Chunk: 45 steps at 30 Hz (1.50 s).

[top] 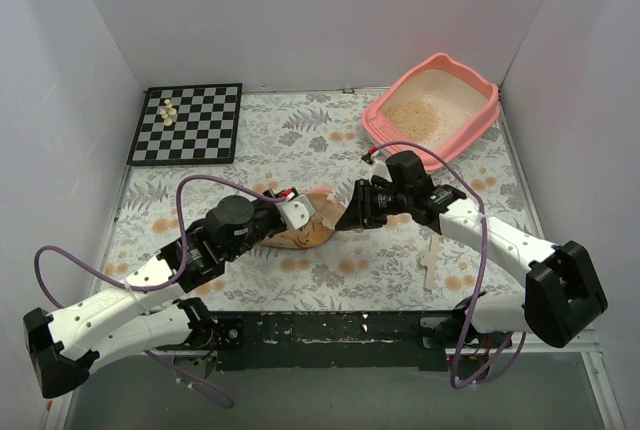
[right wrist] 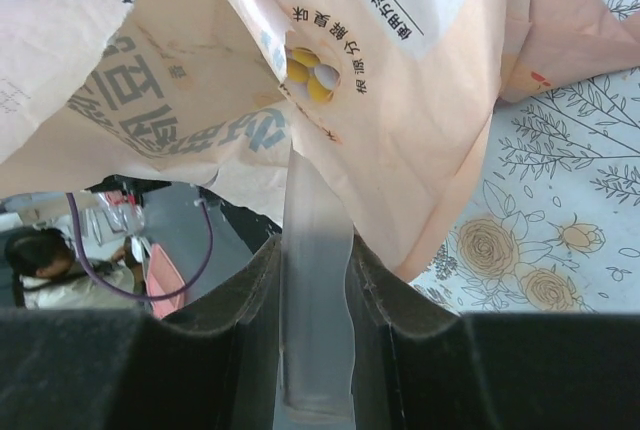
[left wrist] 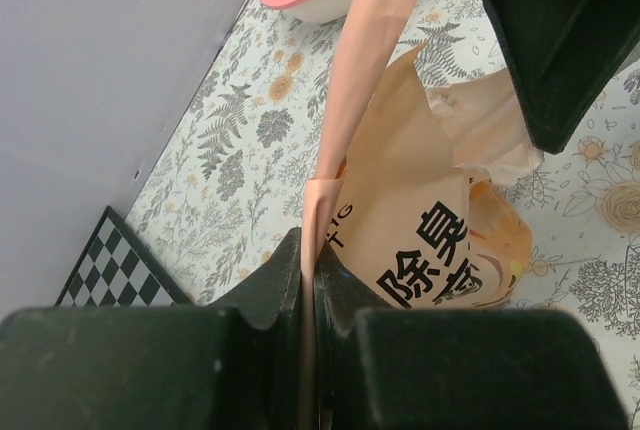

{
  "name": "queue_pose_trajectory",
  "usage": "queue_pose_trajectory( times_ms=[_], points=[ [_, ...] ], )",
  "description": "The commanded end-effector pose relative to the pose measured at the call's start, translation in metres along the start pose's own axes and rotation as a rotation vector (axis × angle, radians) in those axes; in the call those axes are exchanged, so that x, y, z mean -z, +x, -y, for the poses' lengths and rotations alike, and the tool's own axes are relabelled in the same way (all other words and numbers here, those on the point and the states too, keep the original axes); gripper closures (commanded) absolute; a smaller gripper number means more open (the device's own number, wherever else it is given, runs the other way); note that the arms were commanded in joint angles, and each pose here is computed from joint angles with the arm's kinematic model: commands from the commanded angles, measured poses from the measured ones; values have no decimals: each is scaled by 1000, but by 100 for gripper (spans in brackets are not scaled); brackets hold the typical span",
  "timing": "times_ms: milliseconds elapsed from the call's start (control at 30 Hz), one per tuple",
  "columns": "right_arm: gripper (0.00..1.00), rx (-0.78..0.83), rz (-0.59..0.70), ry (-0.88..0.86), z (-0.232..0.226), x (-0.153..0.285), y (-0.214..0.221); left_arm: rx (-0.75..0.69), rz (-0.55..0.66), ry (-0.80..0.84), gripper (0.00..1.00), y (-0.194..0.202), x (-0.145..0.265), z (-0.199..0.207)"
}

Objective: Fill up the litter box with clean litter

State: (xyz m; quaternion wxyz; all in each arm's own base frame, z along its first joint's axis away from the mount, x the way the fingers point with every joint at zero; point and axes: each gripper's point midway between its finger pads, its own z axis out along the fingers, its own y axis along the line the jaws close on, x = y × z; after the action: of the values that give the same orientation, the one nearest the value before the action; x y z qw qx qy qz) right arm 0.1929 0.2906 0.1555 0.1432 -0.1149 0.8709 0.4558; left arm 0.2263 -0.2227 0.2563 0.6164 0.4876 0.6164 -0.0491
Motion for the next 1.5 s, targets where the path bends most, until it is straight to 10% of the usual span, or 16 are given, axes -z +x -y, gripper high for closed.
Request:
queue_pose_trajectory(
  times_ms=[0, 367, 500, 800, 1467],
  points=[
    [66, -56, 194, 48, 3, 6, -29, 67, 165, -29, 100, -49, 4, -17],
    [62, -133, 292, 80, 3, 2, -26, 86, 175, -33, 100, -53, 7, -19],
    [99, -146, 308, 101, 2, -1, -23, 88, 174, -38, 100, -52, 7, -19],
    [99, -57, 283, 162, -4, 17, -43, 113, 216, -11, 100, -59, 15, -16],
    [99, 36, 180, -292, -33, 52, -32, 207, 297, 54, 100, -51, 31, 7]
  ],
)
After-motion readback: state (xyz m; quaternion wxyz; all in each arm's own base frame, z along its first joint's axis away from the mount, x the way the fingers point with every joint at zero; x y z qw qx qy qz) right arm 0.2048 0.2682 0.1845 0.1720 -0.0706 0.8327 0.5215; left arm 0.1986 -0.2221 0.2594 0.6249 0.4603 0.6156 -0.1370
